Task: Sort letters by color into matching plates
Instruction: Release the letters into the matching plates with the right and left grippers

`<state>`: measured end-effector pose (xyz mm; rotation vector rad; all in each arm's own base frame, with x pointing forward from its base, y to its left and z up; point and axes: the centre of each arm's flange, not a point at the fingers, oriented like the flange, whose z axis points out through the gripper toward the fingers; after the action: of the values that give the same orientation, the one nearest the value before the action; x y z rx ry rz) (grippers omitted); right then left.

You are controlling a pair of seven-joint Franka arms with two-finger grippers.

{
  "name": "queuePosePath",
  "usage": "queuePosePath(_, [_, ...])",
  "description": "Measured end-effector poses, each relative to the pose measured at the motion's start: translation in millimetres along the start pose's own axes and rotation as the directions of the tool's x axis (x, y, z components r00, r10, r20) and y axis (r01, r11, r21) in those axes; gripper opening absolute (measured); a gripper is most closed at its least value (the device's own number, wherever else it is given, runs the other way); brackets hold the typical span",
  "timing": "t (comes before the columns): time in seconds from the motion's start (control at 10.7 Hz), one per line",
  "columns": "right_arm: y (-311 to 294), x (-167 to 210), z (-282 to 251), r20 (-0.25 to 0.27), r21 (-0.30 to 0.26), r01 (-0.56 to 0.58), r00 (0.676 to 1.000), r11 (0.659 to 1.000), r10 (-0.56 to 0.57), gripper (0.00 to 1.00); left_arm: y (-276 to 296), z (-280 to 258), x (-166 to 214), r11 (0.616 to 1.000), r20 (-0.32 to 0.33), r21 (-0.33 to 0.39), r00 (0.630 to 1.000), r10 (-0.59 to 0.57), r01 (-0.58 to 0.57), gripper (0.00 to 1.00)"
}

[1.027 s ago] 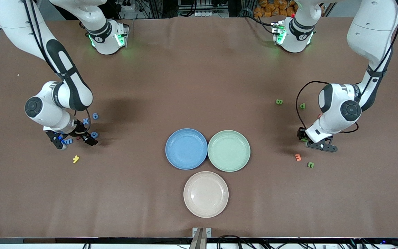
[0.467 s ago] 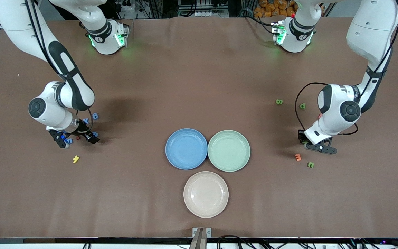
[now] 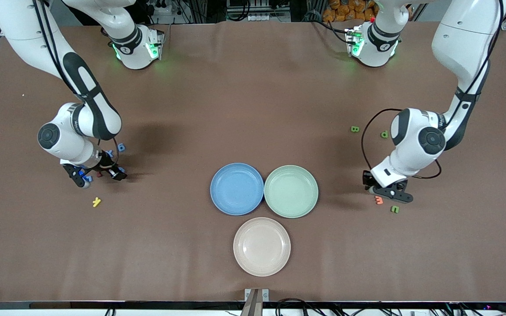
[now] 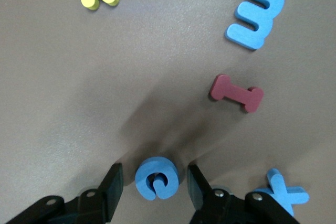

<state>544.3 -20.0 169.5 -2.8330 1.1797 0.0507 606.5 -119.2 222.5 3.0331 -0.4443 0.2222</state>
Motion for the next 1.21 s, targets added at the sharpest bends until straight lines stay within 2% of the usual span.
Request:
queuePosePath(0.19, [-0.5, -0.4, -0.2, -0.001, 0.001, 0.001, 1.000, 1.000, -0.001, 0.55, 45.7, -7.3, 12.6, 0.999, -0.014, -0.030, 1.000, -0.020, 0.020, 0.35])
queuePosePath(0.28, [-1.8, -0.7, -1.3, -0.004, 0.004, 0.002, 1.000, 1.000, -0.002, 0.48, 68.8, -10.7, 17.1, 0.999, -0.017, -0.042, 0.999, -0.035, 0.034, 0.35])
queuePosePath(0.56, [-4.1, -1.9, -5.1, -0.006, 0.009, 0.006, 1.000, 1.000, -0.006, 0.36, 136.2, -14.8, 24.2, 0.995, -0.025, -0.069, 0.997, -0.067, 0.065, 0.35])
queuePosePath(0.93, [-7.8, -6.1, -4.3, -0.006, 0.007, 0.026, 1.000, 1.000, -0.026, 0.35, 189.0, -2.7, 37.5, 0.990, -0.028, -0.103, 0.995, -0.099, 0.096, 0.35])
queuePosePath(1.21, [-41.1, -22.5, -17.5, -0.006, 0.025, 0.170, 0.985, 0.985, -0.170, 0.35, 208.0, 23.6, 35.0, 0.984, 0.009, -0.114, 0.991, -0.133, 0.133, 0.35])
